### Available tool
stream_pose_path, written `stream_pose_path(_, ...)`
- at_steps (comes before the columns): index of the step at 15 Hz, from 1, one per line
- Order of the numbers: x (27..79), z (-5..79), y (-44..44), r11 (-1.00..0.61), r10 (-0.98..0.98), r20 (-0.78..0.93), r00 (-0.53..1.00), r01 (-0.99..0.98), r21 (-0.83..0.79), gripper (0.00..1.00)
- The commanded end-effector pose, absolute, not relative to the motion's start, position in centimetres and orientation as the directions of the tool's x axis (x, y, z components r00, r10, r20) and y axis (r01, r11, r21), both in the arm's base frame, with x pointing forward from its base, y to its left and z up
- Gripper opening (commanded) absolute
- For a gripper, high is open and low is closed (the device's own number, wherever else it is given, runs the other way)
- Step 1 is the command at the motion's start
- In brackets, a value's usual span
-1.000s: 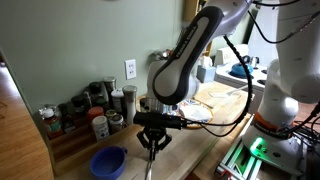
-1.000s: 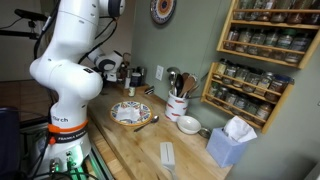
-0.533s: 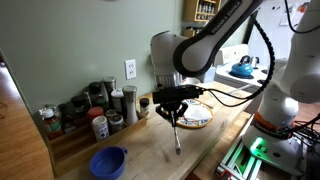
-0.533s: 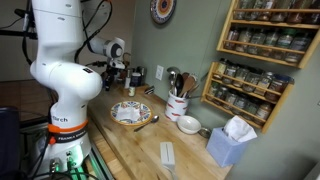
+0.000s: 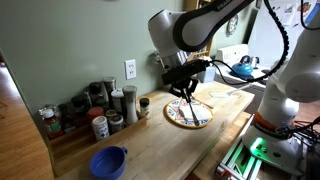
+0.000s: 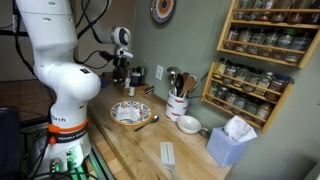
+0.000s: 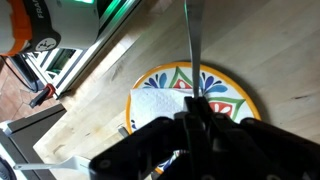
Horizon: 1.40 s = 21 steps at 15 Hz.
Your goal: Pick up the silver fork and place it to the right of the silver spoon on the table
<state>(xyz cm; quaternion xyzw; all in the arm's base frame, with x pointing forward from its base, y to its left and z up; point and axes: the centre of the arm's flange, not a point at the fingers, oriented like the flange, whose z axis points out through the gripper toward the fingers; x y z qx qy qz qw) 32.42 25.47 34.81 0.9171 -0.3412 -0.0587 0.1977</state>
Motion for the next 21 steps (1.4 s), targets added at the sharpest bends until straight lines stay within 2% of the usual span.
stream_pose_path(1,32.4,34.8,25.5,-0.689,-0.649,0.027,0.761,-0.602,0.404,0.07)
stream_pose_path(2,32.4,34.7,25.5,-0.689,-0.648,0.027,0.761,-0.601,0.405,0.02)
stream_pose_path(7,37.0,36.7,18.6,-0.648,-0.534,0.093,0.840,-0.477,0.594,0.02)
stream_pose_path(12,42.0,36.8,9.3,-0.640,-0.394,-0.039,0.918,-0.244,0.728,0.02)
stream_pose_path(15,44.2,35.4,5.3,-0.656,-0.319,-0.156,0.935,-0.099,0.748,0.02)
stream_pose_path(18,45.1,34.4,2.3,-0.714,-0.214,-0.288,0.934,0.051,0.698,0.02)
stream_pose_path(19,43.9,34.6,3.6,-0.695,-0.278,-0.223,0.934,-0.036,0.719,0.07)
stream_pose_path(21,44.4,34.2,2.6,-0.714,-0.249,-0.271,0.930,0.013,0.700,0.07)
